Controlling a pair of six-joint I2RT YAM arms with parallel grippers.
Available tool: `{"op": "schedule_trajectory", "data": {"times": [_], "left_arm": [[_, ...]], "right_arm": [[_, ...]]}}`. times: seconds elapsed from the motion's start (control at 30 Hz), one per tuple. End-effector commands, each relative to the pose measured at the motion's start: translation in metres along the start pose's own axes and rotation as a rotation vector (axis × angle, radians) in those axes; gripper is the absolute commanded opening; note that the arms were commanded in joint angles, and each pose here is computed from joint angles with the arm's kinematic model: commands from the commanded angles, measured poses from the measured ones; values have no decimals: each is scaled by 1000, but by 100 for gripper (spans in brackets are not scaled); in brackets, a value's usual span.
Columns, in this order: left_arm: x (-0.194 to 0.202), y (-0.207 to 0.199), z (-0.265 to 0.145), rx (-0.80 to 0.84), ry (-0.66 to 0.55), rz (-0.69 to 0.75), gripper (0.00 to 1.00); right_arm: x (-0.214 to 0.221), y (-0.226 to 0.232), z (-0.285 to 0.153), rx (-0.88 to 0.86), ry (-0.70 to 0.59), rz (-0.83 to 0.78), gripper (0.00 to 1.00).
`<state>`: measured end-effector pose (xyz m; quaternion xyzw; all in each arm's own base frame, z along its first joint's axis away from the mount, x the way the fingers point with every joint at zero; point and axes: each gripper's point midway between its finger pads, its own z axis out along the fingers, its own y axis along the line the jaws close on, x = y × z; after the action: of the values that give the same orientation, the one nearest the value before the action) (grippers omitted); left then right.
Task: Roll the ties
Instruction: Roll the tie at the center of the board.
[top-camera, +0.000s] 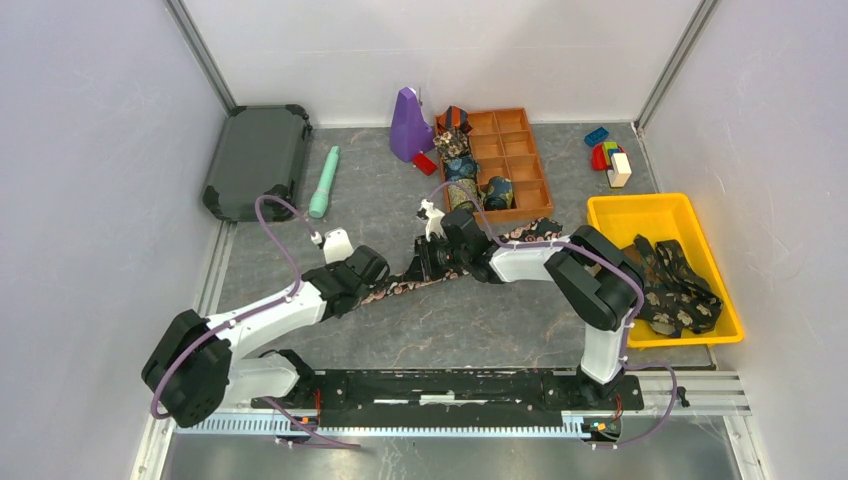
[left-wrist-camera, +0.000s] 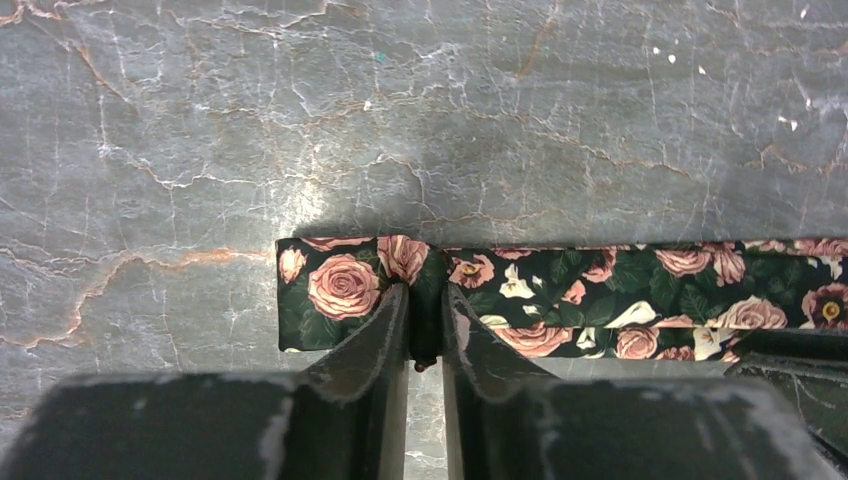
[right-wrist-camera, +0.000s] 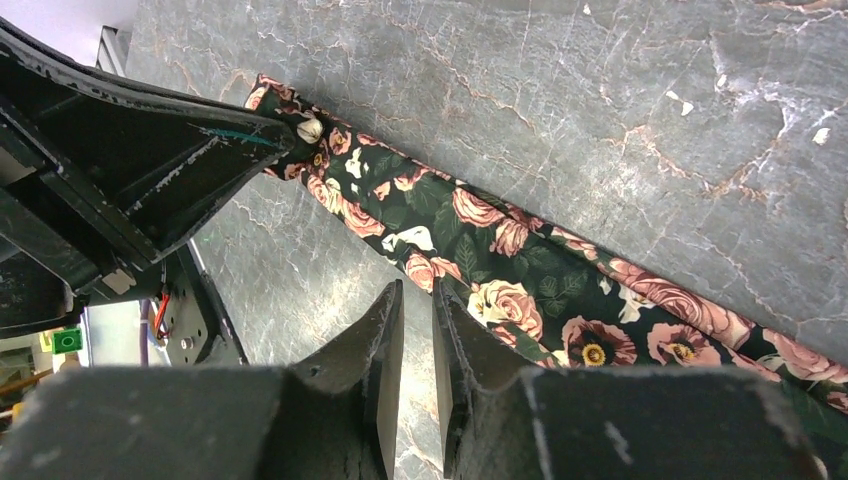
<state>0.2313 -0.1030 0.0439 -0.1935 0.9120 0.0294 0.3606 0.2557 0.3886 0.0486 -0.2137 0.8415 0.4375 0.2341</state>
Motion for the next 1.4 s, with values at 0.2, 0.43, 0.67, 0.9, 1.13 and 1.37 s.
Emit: {"op": "schedule_trajectory", "data": {"times": [0.2,0.43,0.67,0.9,1.13,1.37], "left_arm": [[-7,3,-5,-2,-70,73,54],[-17,6,-14,5,-99,78,62],[-24,11,-23,11,-114,76,80],[-38,36,-42,-19,-173,12,96],[-36,56,-50,-41,-184,-99,92],[-32,60,-54,-29,-168,-142,90]], "right_arm": [[-28,22,-6,-54,-72,-59,23],[-39,33,-1,-74,-77,-70,24],[-46,56,15,-108,-66,-90,31],[-40,70,39,-96,-22,-80,44],[-32,82,62,-76,13,-61,48],[-23,86,77,-58,25,-41,48]]}}
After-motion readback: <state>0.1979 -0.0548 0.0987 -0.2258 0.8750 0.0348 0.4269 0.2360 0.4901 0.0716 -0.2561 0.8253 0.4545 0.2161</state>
